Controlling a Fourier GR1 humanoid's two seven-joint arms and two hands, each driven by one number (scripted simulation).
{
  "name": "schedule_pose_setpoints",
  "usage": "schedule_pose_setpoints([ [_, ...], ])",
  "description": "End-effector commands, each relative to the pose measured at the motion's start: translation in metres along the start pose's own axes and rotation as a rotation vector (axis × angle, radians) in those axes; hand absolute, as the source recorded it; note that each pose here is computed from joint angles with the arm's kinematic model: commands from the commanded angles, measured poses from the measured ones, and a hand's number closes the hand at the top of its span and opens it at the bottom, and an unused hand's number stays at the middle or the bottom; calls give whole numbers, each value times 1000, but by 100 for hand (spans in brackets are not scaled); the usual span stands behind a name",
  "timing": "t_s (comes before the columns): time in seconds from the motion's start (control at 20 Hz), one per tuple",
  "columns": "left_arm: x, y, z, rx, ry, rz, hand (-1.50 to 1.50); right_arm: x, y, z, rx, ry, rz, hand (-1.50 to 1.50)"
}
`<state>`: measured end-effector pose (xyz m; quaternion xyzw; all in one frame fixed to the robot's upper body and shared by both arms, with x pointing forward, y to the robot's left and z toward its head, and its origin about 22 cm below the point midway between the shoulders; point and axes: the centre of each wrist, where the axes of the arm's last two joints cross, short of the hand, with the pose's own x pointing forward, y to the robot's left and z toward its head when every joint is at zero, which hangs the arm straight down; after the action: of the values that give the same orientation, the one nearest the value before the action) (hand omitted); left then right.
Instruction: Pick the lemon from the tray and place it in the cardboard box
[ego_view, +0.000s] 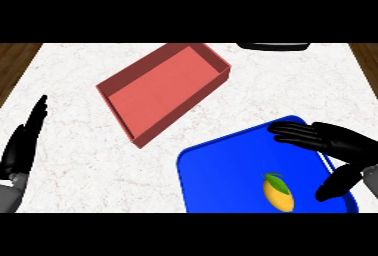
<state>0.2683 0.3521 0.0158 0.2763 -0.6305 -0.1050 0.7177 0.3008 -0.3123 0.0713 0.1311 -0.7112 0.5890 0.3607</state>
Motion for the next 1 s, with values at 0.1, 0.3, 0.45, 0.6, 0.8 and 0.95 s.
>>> schedule_pose_setpoints([
  [0.1,6,-1,-3,11,-18,-20,0,-13,-22,0,295,-30,179,-150],
  [0.3,4,-3,-4,18,28,-11,0,-15,1,-27,446,5,309,-150],
  [0.45,8,10,-1,-3,18,-8,0,-21,-9,-26,532,47,332,-150],
  [0.6,-2,18,-1,24,29,-14,0,-13,18,-54,571,37,330,-150],
  [0.8,1,5,4,37,33,-5,0,-24,28,-60,574,82,388,-150],
  [0.95,-4,-9,1,45,26,-26,0,-30,35,-67,605,74,411,-150],
])
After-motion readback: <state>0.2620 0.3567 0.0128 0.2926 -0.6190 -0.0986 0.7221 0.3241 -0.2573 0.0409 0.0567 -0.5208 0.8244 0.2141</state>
